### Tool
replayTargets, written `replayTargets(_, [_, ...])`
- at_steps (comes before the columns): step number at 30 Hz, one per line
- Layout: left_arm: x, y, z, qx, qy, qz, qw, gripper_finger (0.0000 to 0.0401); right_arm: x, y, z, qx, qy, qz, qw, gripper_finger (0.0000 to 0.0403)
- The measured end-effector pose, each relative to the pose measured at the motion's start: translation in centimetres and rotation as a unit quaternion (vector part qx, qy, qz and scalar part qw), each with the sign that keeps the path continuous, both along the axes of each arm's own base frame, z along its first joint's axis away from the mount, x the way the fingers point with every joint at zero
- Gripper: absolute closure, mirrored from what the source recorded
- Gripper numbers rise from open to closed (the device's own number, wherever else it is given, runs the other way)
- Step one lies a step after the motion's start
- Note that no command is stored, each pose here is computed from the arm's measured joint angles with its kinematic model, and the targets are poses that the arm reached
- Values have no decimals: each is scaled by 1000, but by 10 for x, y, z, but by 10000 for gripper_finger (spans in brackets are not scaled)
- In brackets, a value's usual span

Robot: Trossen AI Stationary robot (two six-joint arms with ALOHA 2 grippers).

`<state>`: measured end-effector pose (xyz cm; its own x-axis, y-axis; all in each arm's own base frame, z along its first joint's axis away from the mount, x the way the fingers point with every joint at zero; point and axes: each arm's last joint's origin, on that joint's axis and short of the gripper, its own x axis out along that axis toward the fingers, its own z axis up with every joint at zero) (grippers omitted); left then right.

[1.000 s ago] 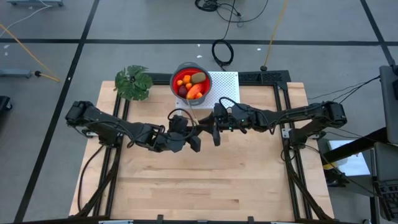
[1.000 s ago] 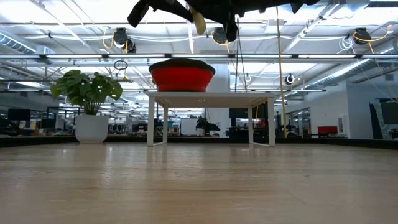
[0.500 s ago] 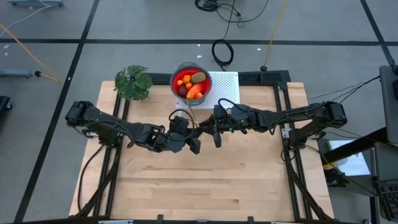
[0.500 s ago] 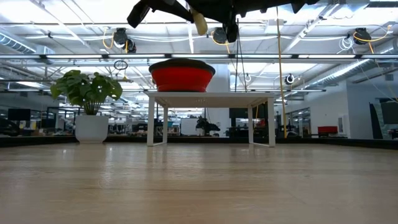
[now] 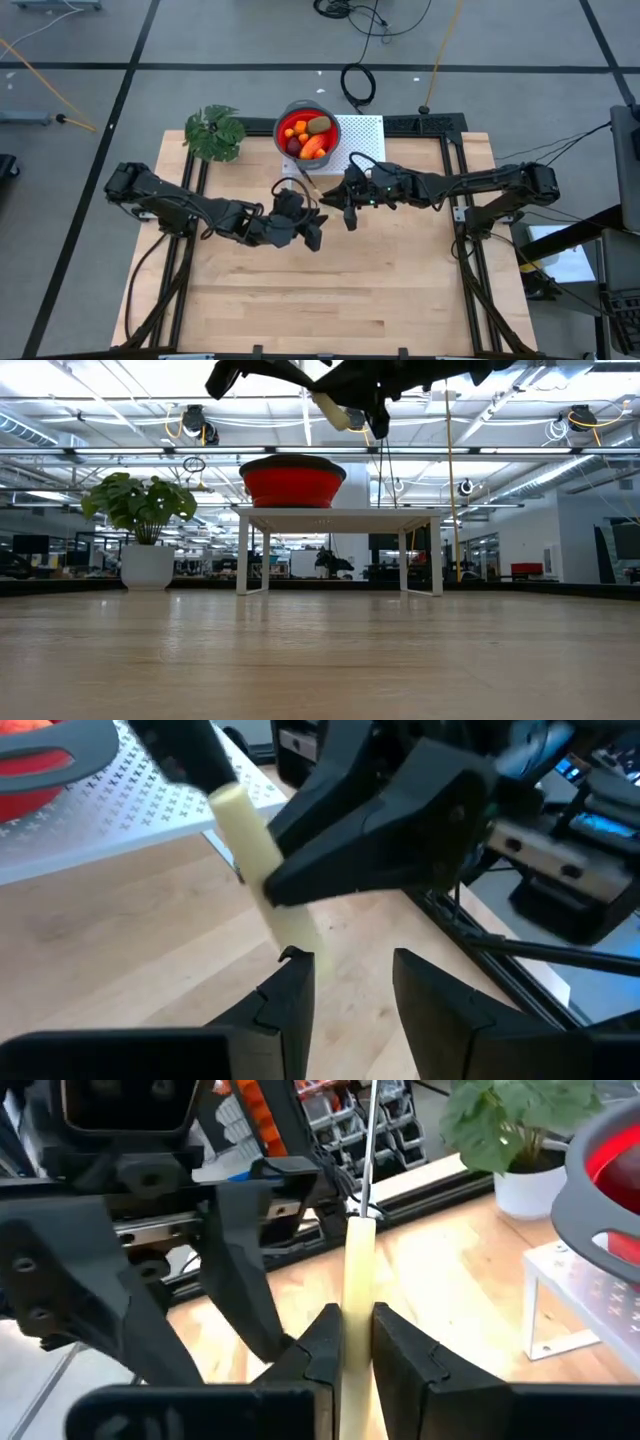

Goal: Pick & Place Fruit
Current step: Put the yellow knife on the shelf

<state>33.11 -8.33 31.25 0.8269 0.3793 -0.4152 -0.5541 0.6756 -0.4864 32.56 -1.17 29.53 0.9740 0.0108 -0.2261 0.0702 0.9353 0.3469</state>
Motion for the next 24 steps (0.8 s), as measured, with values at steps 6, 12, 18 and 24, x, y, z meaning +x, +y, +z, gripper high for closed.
replayTargets(6, [-1,-2,-1,3,6,1,1000,265,-11,-6,4,2,-1,-9,1000,377])
replayTargets(12, [-2,-2,-2,6,13,3,1000,265,-33,-20,16,10,-17,-37,999,377])
replayTargets(18, [-3,-1,-4,15,26,-2,1000,265,-65,-37,16,43,-34,-83,995,377])
replayTargets(24, [-3,-6,-6,18,52,-67,996,265,-96,-57,5,85,-49,-142,985,377])
